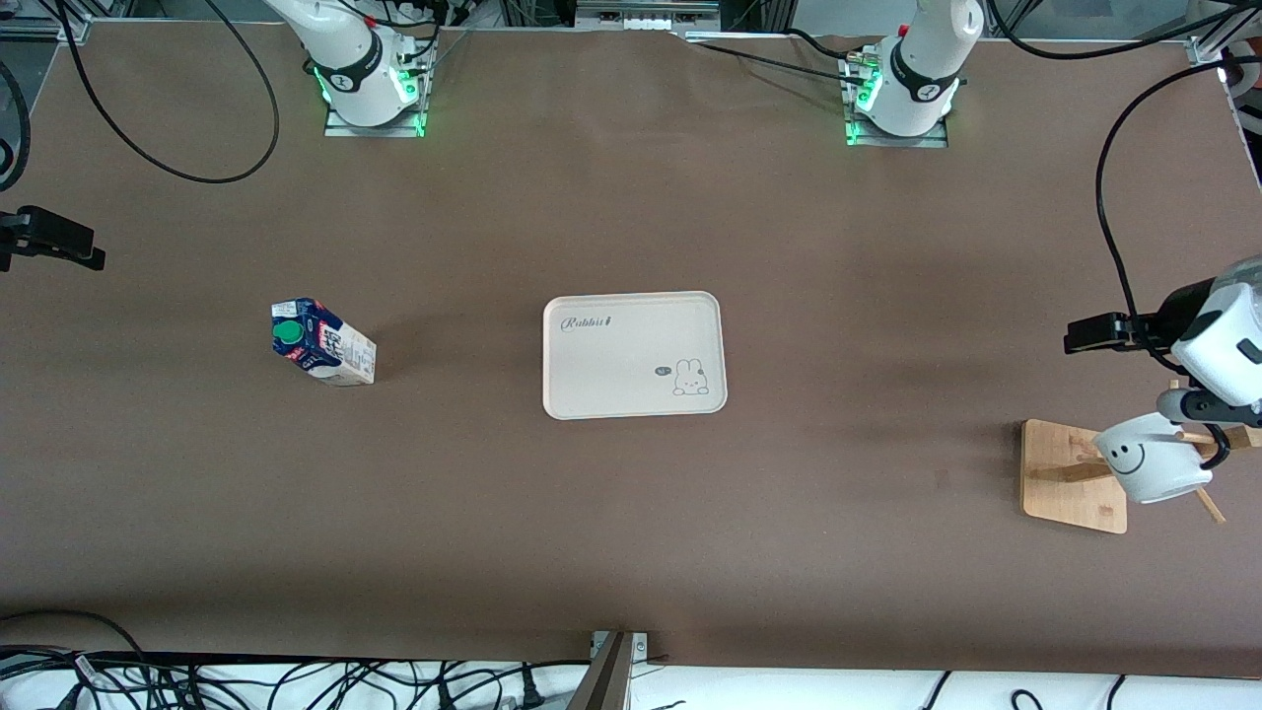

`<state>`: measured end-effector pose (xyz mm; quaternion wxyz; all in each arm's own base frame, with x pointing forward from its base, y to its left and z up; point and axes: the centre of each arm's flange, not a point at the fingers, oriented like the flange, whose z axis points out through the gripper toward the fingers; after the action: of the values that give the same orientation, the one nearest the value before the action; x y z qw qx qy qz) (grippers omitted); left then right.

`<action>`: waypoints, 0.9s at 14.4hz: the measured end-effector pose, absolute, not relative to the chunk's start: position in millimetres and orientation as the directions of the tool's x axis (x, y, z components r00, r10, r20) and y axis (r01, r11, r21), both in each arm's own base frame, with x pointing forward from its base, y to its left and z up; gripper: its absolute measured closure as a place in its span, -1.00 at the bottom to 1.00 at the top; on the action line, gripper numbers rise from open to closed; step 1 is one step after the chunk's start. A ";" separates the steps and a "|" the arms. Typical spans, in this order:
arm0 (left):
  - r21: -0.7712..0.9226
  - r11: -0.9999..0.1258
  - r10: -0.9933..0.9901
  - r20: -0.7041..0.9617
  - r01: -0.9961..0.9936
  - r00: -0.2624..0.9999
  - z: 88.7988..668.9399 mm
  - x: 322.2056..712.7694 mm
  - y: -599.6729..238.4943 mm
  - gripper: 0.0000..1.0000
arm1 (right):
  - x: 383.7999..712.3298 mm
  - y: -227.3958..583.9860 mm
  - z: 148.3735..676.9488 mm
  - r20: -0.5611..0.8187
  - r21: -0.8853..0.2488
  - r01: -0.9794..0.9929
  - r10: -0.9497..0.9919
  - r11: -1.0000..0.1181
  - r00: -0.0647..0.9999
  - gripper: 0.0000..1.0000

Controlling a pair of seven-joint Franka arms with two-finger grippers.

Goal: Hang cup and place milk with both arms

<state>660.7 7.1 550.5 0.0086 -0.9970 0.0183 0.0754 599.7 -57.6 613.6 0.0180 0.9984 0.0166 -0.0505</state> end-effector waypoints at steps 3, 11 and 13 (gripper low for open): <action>-0.025 -0.998 -0.065 -0.052 -0.066 0.997 551.6 652.2 10.6 -1.00 | 599.8 -55.8 612.9 -0.103 0.033 0.036 0.032 -0.999 0.994 -1.00; -0.041 -0.999 0.020 0.064 0.023 0.998 566.2 556.4 -0.4 -1.00 | 601.1 -40.6 612.8 -0.102 0.034 0.050 0.047 -0.998 0.994 -1.00; -0.042 -0.999 0.016 0.050 0.018 0.999 573.0 548.9 -3.7 -1.00 | 600.0 -41.5 612.1 -0.094 0.035 0.049 0.045 -0.998 0.995 -1.00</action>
<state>548.9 -3.7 573.0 0.0212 -0.9994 -0.0086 -0.0249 600.0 -41.5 612.1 0.0186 0.9985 0.0235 -0.0466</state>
